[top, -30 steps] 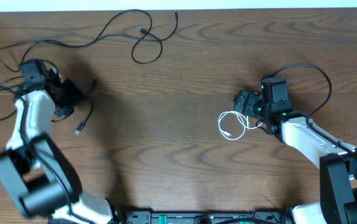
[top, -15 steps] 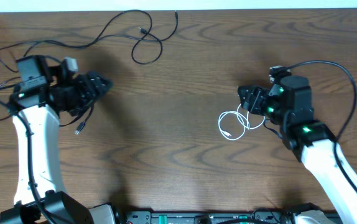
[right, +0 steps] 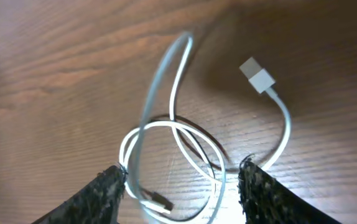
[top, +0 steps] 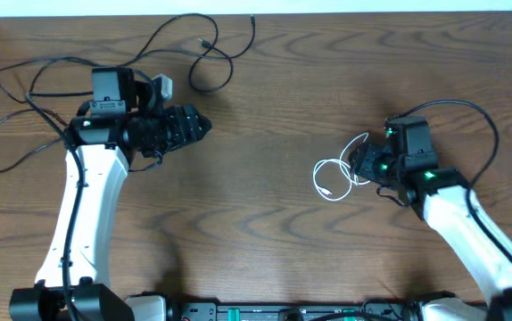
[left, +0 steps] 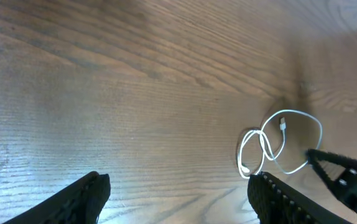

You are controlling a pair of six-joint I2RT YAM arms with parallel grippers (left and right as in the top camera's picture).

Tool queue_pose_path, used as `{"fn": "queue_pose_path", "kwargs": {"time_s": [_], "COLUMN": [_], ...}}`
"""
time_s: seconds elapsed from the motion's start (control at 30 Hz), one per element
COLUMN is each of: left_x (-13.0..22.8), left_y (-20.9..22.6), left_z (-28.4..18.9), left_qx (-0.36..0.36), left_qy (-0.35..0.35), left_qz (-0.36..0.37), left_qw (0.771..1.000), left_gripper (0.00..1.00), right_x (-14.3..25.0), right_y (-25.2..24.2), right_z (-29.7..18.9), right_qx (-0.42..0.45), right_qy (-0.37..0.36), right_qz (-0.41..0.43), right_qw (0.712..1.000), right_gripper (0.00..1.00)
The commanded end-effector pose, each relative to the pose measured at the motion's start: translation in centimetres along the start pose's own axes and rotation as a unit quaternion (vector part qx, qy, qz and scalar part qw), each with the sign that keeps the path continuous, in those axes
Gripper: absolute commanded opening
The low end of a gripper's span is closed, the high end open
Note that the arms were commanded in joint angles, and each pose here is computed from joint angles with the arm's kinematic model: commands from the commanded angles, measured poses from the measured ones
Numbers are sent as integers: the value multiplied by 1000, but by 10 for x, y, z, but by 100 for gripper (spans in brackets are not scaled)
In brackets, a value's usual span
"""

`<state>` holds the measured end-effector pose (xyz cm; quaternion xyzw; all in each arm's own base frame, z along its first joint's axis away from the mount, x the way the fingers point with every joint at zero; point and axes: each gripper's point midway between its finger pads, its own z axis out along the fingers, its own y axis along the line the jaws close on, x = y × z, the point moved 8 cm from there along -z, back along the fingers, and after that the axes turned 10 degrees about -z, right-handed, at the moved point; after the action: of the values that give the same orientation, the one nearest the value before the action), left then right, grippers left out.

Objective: Untangle cables

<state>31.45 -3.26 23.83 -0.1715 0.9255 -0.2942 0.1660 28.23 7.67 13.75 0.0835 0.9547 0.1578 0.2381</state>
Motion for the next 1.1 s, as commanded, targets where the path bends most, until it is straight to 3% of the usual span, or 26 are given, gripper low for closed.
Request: {"fn": "queue_pose_path", "kwargs": {"time_s": [0.0, 0.03, 0.07, 0.17, 0.2, 0.33, 0.4, 0.53, 0.67, 0.97, 1.07], "left_x": [-1, -1, -1, -1, -1, 1, 2, 5, 7, 2, -1], "left_y": [1, 1, 1, 1, 2, 4, 4, -4, -9, -19, -21], "left_z": [2, 2, 2, 2, 2, 4, 4, 4, 3, 2, 2], "left_qx": [-10, -10, -10, -12, -14, -15, -12, 30, 57, 101, 105], "left_qy": [-2, -2, -2, -3, -3, 2, 4, 23, 34, 30, 24], "left_qz": [8, 7, 7, 7, 7, 4, 4, 4, 5, -5, -23], "left_qw": [1000, 1000, 1000, 1000, 1000, 1000, 1000, 999, 998, 994, 994], "left_gripper": [77, 77, 77, 77, 77, 77, 77, 77, 77, 77, 77], "right_x": [7, 8, 8, 6, 4, -11, -22, -30, -31, -14, -11], "right_y": [4, 3, 3, 4, 9, 39, 63, 106, 126, 127, 125], "right_z": [21, 26, 27, 27, 23, -2, -26, -79, -118, -144, -138], "right_qx": [-22, -22, -22, -25, -47, -164, -261, -451, -566, -651, -655], "right_qy": [39, 42, 42, 38, 39, 20, -6, -51, -56, 29, 44], "right_qz": [12, 12, 12, 11, 10, -13, -48, -153, -226, -291, -288], "right_qw": [999, 999, 999, 999, 998, 986, 964, 878, 791, 700, 698], "right_gripper": [47, 36, 33, 3, 1, 1, 1, 1, 1, 2, 2]}}
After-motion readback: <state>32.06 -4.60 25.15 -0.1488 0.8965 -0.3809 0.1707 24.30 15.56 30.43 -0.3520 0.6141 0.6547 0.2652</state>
